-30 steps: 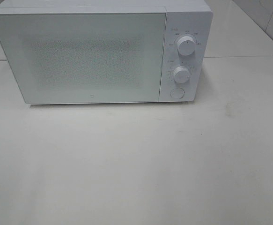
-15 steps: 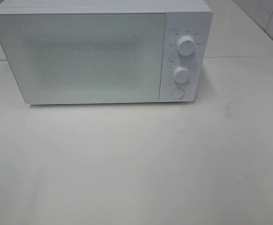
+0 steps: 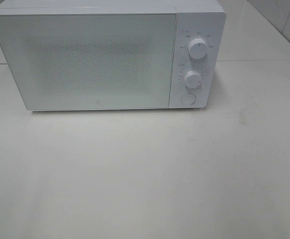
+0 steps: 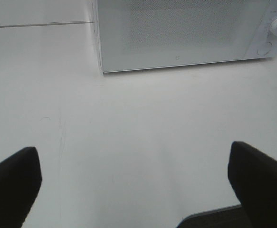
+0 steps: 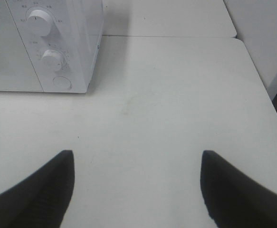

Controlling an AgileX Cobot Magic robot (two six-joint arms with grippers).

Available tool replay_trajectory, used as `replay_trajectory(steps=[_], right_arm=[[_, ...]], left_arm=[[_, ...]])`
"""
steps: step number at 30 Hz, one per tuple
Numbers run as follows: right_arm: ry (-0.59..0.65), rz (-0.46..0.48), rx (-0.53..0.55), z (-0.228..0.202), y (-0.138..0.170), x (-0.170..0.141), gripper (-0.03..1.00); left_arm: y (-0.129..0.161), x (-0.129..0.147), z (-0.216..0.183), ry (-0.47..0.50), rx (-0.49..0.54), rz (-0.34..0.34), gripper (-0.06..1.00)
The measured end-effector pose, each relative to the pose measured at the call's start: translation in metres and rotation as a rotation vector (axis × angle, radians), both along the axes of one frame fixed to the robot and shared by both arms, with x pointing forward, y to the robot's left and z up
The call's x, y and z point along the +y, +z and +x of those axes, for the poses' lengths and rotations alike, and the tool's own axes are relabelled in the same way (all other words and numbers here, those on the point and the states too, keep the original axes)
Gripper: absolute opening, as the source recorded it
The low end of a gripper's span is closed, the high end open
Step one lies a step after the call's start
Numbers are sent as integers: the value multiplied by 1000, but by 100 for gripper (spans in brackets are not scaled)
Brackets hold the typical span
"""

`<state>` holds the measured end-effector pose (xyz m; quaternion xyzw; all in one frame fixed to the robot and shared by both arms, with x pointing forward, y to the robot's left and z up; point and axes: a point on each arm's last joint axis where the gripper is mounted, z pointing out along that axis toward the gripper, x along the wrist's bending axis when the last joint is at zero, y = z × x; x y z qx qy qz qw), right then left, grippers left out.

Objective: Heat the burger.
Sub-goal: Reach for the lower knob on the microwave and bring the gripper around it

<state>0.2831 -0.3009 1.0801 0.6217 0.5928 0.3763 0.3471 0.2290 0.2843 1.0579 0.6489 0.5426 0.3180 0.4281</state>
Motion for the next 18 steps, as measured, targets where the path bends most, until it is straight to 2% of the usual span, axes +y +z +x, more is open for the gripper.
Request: replay_trajectory(steps=[11,18], right_arm=[[16,-7,25,37,-11,5,73],[33,-5,-17,62,-16,9,73]], left_arm=[[0,0,0,0,0,0,99],[0,0,0,0,0,0,99]])
